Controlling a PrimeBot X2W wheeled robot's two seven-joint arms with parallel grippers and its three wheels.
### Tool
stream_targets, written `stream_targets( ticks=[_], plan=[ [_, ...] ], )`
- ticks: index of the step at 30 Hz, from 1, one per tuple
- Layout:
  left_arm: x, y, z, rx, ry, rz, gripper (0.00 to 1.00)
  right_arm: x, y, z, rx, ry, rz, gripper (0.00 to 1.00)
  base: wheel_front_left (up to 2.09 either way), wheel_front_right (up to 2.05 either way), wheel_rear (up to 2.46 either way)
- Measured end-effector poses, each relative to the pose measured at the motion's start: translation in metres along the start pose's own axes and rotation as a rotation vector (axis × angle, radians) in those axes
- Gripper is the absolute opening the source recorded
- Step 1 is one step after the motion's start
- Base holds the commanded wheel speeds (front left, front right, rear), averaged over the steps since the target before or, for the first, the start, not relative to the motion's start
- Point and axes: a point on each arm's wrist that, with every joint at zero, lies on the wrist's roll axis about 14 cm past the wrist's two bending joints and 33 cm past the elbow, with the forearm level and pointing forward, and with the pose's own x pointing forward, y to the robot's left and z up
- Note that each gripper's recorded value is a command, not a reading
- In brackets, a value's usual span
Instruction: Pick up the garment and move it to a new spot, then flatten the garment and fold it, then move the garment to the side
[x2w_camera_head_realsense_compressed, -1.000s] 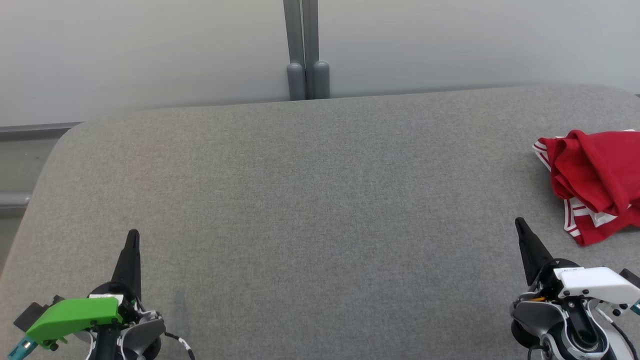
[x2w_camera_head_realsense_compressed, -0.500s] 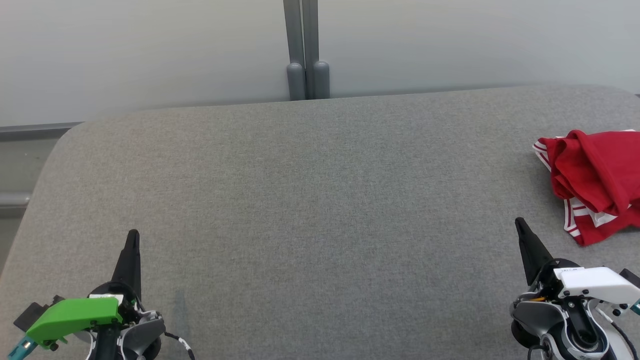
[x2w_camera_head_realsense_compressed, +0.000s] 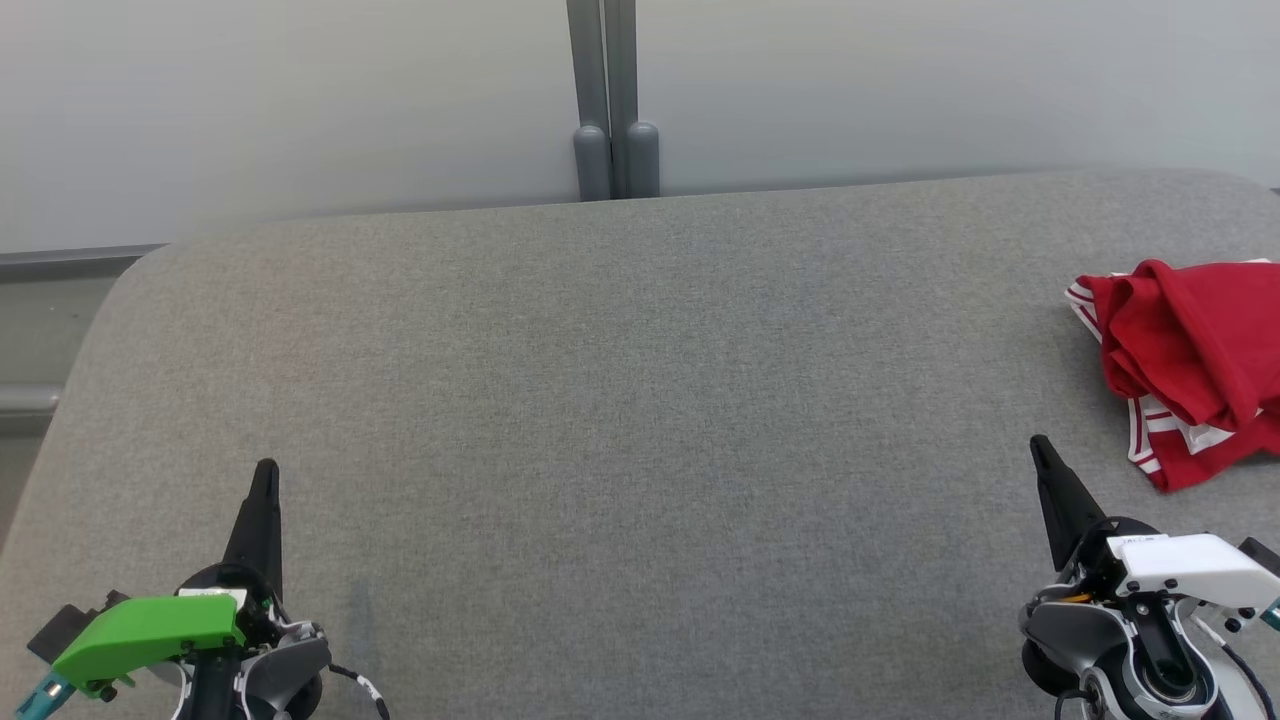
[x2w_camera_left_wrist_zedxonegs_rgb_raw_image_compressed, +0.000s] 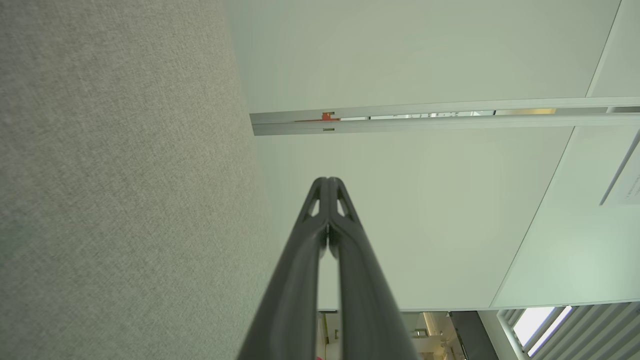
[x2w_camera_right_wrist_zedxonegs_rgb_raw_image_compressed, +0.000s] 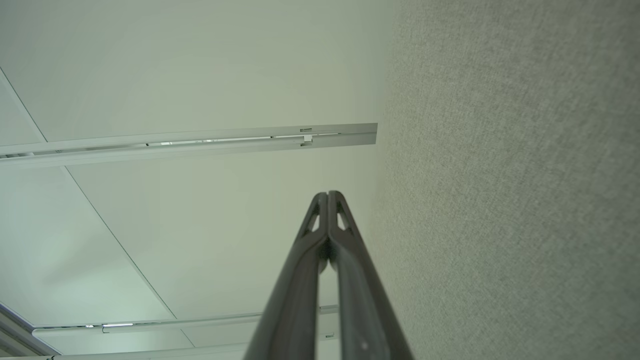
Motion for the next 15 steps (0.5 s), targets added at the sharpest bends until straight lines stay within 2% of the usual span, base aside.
stream_targets(
  ticks=[15],
  plan=[
    [0.0000, 0.0000, 0.0000, 0.000, 0.000, 0.000, 0.00, 0.0000, 0.0001, 0.0001, -0.002, -0.001, 0.000, 0.00, 0.00, 0.00, 0.00]
  ],
)
